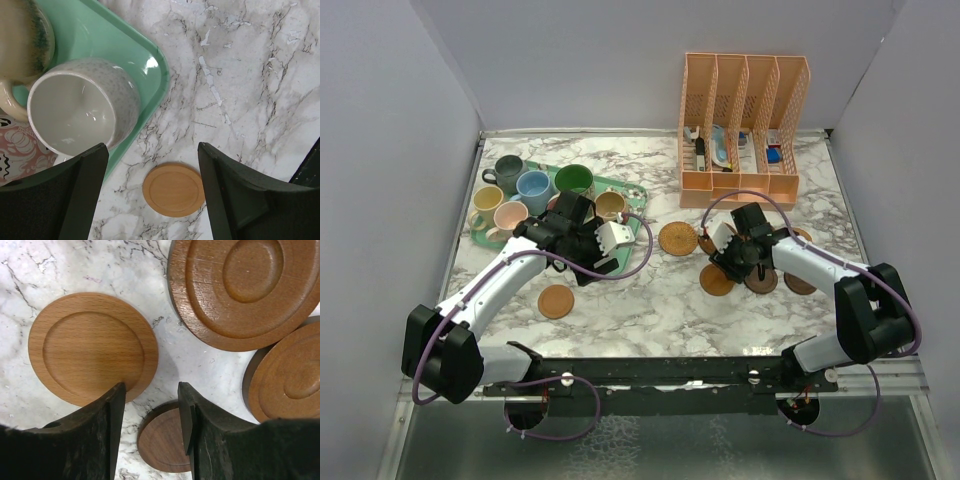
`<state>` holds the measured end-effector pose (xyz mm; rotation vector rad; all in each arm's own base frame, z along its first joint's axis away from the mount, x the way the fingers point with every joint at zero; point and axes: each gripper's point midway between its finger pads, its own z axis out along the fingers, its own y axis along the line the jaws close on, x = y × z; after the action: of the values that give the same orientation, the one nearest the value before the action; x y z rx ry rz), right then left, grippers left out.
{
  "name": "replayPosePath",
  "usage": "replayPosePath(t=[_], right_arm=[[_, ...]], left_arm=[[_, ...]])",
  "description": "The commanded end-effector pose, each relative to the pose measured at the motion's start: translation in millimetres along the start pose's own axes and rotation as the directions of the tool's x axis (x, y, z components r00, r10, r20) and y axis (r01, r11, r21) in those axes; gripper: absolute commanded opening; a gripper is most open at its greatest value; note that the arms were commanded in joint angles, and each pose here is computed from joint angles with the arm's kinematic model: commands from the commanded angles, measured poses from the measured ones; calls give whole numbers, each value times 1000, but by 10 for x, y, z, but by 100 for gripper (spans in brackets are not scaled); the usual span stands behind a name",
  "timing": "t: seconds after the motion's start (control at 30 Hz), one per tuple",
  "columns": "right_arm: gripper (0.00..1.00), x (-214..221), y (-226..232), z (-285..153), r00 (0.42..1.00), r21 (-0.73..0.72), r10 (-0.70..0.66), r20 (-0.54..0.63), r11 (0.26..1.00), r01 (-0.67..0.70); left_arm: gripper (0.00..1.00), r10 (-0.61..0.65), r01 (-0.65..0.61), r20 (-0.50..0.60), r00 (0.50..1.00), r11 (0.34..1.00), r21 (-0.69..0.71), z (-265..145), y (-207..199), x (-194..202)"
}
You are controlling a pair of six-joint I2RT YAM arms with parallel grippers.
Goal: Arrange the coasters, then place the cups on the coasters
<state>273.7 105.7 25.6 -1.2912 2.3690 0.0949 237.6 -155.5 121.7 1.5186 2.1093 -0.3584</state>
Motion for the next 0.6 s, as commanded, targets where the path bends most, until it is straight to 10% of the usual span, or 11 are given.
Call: replayPosePath(t=[0.0,0.57], right_arm=[[46,400,-97,32,991,58,11,-132,998,-3],[45,363,61,39,995,-52,9,-101,999,-15]], left_arm=[[76,-2,2,44,999,1000,9,-39,-32,-66],[76,-6,5,46,999,1000,14,-36,-33,-64]])
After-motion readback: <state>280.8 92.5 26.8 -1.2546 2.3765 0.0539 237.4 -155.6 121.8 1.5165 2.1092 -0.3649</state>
